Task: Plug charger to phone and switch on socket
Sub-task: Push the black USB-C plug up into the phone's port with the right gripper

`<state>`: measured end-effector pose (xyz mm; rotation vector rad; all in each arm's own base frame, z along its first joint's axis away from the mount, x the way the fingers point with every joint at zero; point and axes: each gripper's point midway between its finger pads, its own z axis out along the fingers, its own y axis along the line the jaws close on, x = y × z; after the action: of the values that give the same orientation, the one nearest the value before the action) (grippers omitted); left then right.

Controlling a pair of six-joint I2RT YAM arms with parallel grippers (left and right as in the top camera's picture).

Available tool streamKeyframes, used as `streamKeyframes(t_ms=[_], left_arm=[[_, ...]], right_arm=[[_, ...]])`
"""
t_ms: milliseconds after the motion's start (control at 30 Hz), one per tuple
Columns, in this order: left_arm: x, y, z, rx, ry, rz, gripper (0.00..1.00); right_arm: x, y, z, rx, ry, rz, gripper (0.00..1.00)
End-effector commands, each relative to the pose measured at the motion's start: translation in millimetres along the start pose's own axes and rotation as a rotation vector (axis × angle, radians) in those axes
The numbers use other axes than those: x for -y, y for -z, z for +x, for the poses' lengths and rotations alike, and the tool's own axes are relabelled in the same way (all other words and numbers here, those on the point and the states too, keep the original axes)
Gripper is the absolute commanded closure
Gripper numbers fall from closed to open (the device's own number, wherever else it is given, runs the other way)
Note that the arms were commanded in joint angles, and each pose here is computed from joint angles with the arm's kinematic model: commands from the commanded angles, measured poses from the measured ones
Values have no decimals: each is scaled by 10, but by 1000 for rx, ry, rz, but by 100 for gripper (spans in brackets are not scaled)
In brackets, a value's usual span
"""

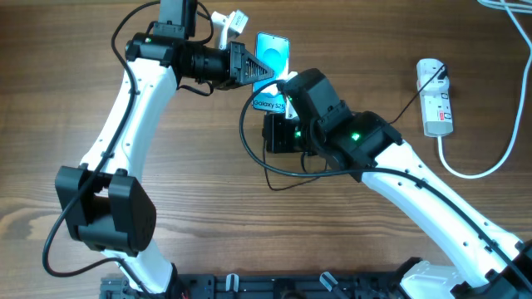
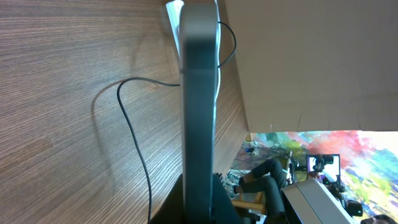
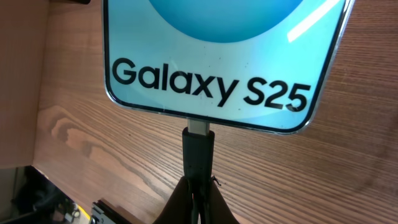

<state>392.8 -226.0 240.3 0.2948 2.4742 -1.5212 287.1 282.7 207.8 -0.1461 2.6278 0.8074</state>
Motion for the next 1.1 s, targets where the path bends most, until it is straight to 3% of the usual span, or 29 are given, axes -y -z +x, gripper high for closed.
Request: streamKeyframes(t_ms=[0, 1067], left_arm=[[196, 92, -24, 16, -62, 38, 96], [212, 91, -8, 10, -57, 49, 96]], right_arm=[[21, 49, -68, 30, -7, 10, 96], [89, 73, -149, 43, -33, 7, 96]])
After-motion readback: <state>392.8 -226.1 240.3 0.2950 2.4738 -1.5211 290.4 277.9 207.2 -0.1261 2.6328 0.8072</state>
